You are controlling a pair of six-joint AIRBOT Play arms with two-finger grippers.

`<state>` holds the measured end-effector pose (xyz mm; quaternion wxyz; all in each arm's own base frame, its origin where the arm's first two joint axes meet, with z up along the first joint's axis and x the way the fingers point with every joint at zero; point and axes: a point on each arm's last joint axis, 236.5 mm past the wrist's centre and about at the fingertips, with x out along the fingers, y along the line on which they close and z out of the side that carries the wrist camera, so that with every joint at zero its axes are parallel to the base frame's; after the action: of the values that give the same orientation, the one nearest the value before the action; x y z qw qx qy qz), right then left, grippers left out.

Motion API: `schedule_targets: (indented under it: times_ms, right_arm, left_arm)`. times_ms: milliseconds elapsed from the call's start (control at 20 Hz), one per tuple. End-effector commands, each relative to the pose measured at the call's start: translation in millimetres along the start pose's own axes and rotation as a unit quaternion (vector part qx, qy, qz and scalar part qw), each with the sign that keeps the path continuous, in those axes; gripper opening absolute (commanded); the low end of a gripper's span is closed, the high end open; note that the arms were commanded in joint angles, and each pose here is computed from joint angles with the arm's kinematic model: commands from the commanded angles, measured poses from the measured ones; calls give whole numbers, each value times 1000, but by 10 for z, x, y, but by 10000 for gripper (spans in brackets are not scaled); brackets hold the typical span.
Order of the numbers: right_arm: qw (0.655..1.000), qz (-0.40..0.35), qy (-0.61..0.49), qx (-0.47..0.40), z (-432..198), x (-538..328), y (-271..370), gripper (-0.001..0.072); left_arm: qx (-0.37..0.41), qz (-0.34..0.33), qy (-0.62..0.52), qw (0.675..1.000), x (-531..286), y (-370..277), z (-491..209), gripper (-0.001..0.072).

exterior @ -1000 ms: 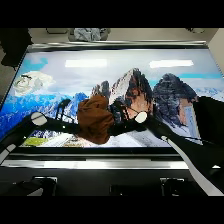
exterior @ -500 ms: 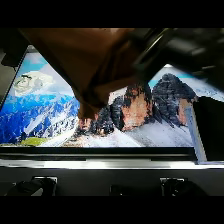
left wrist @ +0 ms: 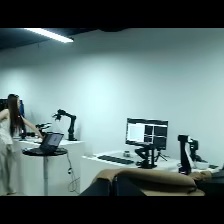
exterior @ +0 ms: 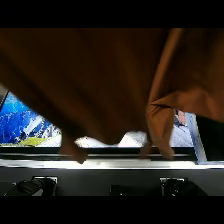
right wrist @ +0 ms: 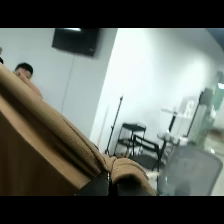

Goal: Fold the shirts.

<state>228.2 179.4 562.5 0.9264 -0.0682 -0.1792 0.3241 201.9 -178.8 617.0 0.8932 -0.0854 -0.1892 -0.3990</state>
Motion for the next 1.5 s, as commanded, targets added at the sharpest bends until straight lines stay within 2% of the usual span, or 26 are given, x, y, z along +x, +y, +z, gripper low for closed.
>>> schedule_targets:
  times_ms: [0, 100, 250, 400, 550, 650, 750, 900, 950, 1000, 1050, 1100, 1200, 1250, 1350, 1450]
  right_arm:
    - [996, -39, 81, 9, -483, 167, -204, 40]
    - [987, -61, 144, 24, -971, 407, -318, 41]
    - [963, -86, 247, 67, -1941, 847, -392, 42]
    - [927, -136, 340, 83, -3069, 1197, -565, 42]
    - [878, -183, 409, 170, -4168, 1239, -863, 43]
    - [845, -183, 451, 221, -4776, 1147, -956, 42]
    - [816, -148, 501, 247, -5266, 1026, -845, 42]
    - [777, -103, 575, 234, -5751, 788, -603, 42]
    - [766, -96, 590, 235, -5847, 723, -551, 42]
    - [760, -94, 598, 236, -5892, 686, -528, 42]
    - [759, -97, 600, 232, -5905, 669, -559, 43]
    - [764, -101, 597, 223, -5885, 664, -636, 95]
    - [777, -104, 585, 208, -5712, 628, -840, 610]
    - [784, -108, 579, 196, -5546, 558, -1008, 647]
    - [793, -133, 569, 174, -5173, 295, -1466, 650]
    - [782, -166, 579, 163, -4911, -175, -1922, 649]
  left_arm:
    - [18, 41, 1, 999, 173, 322, -133, 27]
    - [23, 62, 40, 997, 394, 602, -497, 27]
    - [31, 107, 132, 985, 764, 1217, -1418, 27]
    - [-31, 153, 221, 963, 1001, 1947, -2586, 27]
    - [-119, 200, 292, 928, 993, 2534, -3707, 29]
    - [-163, 210, 343, 901, 916, 2662, -4369, 29]
    - [-202, 200, 400, 871, 817, 2584, -4961, 30]
    - [-242, 169, 508, 809, 485, 2287, -5720, 32]
    - [-253, 159, 541, 786, 347, 2186, -5892, 65]
    - [-266, 152, 569, 763, 209, 2104, -6004, 232]
    - [-280, 155, 583, 747, 111, 2076, -6037, 464]
    - [-288, 159, 591, 737, 28, 2100, -6003, 642]
    - [-294, 168, 602, 724, -167, 2254, -5805, 670]
    - [-296, 177, 609, 714, -319, 2373, -5684, 670]
    - [-299, 214, 631, 682, -788, 2667, -5450, 670]
    - [-318, 251, 655, 638, -1329, 2856, -5290, 670]
